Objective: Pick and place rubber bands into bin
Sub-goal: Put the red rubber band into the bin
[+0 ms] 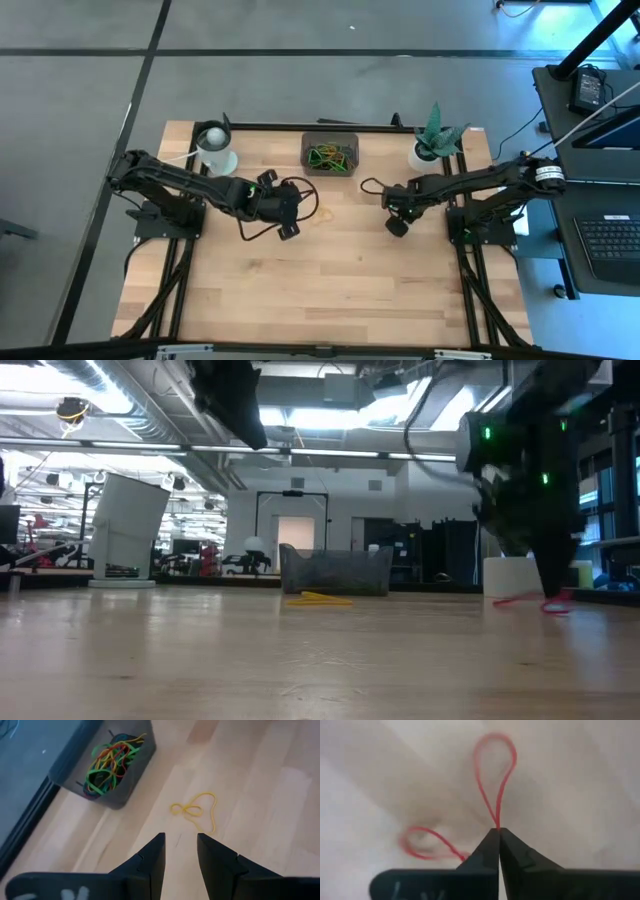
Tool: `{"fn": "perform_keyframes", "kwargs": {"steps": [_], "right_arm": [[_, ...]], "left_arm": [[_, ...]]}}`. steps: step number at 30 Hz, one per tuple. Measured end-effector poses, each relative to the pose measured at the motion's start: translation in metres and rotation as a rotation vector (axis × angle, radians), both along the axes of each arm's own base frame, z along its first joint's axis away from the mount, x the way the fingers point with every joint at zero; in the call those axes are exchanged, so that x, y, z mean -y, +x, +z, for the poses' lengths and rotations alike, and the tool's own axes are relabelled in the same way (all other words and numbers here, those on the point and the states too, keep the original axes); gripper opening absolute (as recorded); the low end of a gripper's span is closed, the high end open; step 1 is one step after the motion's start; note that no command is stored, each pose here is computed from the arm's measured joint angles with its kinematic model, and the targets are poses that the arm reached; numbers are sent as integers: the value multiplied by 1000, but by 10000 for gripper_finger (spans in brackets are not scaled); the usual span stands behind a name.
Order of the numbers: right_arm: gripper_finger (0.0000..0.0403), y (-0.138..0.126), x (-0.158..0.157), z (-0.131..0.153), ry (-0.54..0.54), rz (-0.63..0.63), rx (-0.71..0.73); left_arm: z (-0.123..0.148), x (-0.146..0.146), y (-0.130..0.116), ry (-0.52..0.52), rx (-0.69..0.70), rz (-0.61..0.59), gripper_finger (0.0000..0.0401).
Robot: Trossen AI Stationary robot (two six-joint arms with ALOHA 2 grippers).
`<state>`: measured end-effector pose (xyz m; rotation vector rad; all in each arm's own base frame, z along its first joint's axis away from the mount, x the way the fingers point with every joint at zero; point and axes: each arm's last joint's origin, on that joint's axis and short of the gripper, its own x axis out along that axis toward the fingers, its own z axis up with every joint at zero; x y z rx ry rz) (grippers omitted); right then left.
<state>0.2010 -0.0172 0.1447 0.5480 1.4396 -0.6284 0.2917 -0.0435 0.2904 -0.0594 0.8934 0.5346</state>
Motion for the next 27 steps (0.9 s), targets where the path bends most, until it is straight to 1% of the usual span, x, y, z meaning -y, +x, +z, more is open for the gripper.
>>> {"fn": "perform_keyframes", "kwargs": {"steps": [4, 8, 12, 16, 18, 21, 24, 27], "right_arm": [[4, 4, 1, 35, -22, 11, 85], [2, 12, 8, 81, -71, 25, 206], [2, 26, 25, 129, -152, 48, 312], [1, 46, 48, 167, -221, 84, 399], [1, 58, 60, 180, -251, 102, 416], [0, 81, 78, 192, -289, 149, 419], [0, 108, 95, 193, -308, 206, 403], [0, 136, 111, 188, -317, 261, 382]], "left_arm": [[0, 0, 1, 30, -19, -47, 106], [0, -2, 1, 41, -26, -54, 106], [0, -7, 2, 47, -34, -48, 106], [-3, -11, 4, 86, -47, -89, 106], [-11, -13, 2, 95, -36, -99, 105], [-25, -20, -4, 100, 3, -62, 100], [-44, -26, -13, 61, 11, -34, 96], [-55, -30, -23, 12, 36, -29, 93]]}}
